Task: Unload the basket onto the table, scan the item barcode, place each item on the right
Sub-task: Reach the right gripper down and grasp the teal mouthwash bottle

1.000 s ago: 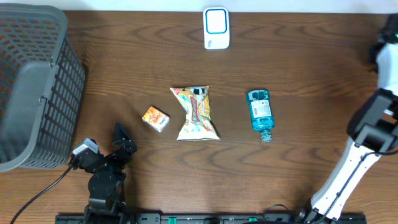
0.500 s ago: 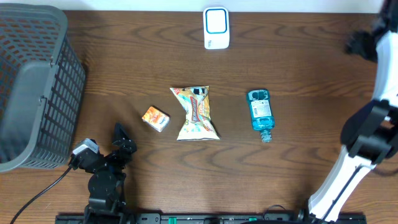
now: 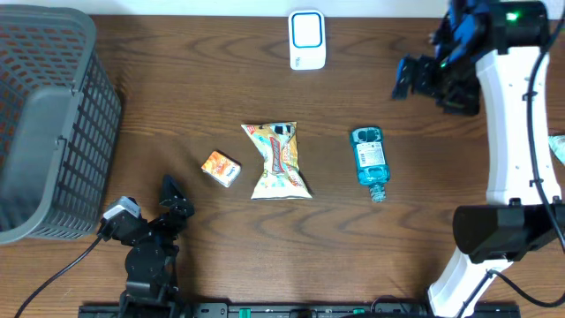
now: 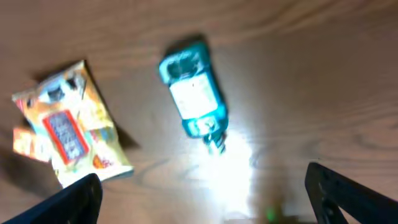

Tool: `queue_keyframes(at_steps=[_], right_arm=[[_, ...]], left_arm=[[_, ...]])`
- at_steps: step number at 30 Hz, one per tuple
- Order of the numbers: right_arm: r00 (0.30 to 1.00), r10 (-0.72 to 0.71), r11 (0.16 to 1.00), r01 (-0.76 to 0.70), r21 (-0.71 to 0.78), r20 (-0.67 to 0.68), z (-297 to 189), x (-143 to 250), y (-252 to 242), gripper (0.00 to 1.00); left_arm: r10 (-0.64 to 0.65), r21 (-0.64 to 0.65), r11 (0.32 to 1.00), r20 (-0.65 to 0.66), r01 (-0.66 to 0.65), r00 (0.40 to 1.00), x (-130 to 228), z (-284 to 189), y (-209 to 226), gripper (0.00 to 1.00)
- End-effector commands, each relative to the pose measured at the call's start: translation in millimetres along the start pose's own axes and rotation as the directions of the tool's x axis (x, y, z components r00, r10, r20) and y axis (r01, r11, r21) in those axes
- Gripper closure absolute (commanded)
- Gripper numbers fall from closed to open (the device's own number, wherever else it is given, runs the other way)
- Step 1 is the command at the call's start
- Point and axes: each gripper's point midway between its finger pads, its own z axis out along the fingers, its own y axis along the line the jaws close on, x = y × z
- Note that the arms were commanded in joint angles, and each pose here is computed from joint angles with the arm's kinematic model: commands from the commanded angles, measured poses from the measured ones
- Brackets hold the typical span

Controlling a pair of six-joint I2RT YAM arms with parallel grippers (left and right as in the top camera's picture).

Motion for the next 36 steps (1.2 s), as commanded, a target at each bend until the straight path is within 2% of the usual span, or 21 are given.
queue_keyframes(at_steps=[1,7,9,11,13,15,20,22,24,26,29,32,36], right_arm=[[0.998,-0.056,0.997,0.058,-0.053,0.039,-24,18,13,0.01],[0.954,-0.119,0.989,0.139,-0.053,0.275,-105,55,5,0.01],[0.935,-0.117,0.992,0.125,-0.001,0.334,-120,71,-10,0.01],[0.924,-0.068,0.997,0.049,0.061,0.375,-120,86,-29,0.01],[0.922,-0.023,0.999,0.004,0.049,0.387,-97,96,-35,0.01],[0.930,-0.021,1.000,0.023,-0.001,0.366,-62,105,-29,0.01],[0.981,-0.048,0.944,0.106,-0.313,0.186,61,138,11,0.01],[0.989,-0.055,0.924,0.101,-0.368,0.134,92,146,15,0.01],[0.993,-0.053,0.936,0.086,-0.340,0.104,115,148,8,0.04],[0.991,-0.086,0.951,0.112,-0.287,0.100,128,144,2,0.01],[0.981,-0.117,0.972,0.145,-0.186,0.152,138,123,-8,0.01],[0.976,-0.098,0.990,0.115,-0.079,0.195,150,103,-21,0.01],[0.977,-0.113,0.991,0.125,-0.056,0.181,174,93,-19,0.01]], left_arm=[[0.005,-0.024,1.000,-0.022,-0.005,1.000,11,3,8,0.02],[0.005,-0.024,1.000,-0.022,-0.005,1.000,11,3,8,0.02],[0.005,-0.024,1.000,-0.022,-0.005,1.000,11,3,8,0.02],[0.005,-0.024,1.000,-0.022,-0.005,1.000,11,3,8,0.02],[0.005,-0.024,1.000,-0.022,-0.005,1.000,11,3,8,0.02],[0.005,-0.025,1.000,-0.022,-0.006,1.000,11,3,8,0.02],[0.005,-0.024,1.000,-0.022,-0.005,1.000,11,3,8,0.02],[0.005,-0.024,1.000,-0.022,-0.005,1.000,11,3,8,0.02],[0.005,-0.024,1.000,-0.022,-0.005,1.000,11,3,8,0.02],[0.005,-0.024,1.000,-0.022,-0.005,1.000,11,3,8,0.02],[0.005,-0.024,1.000,-0.022,-0.005,1.000,11,3,8,0.02],[0.005,-0.024,1.000,-0.022,-0.005,1.000,11,3,8,0.02],[0.005,-0.024,1.000,-0.022,-0.005,1.000,11,3,8,0.02]])
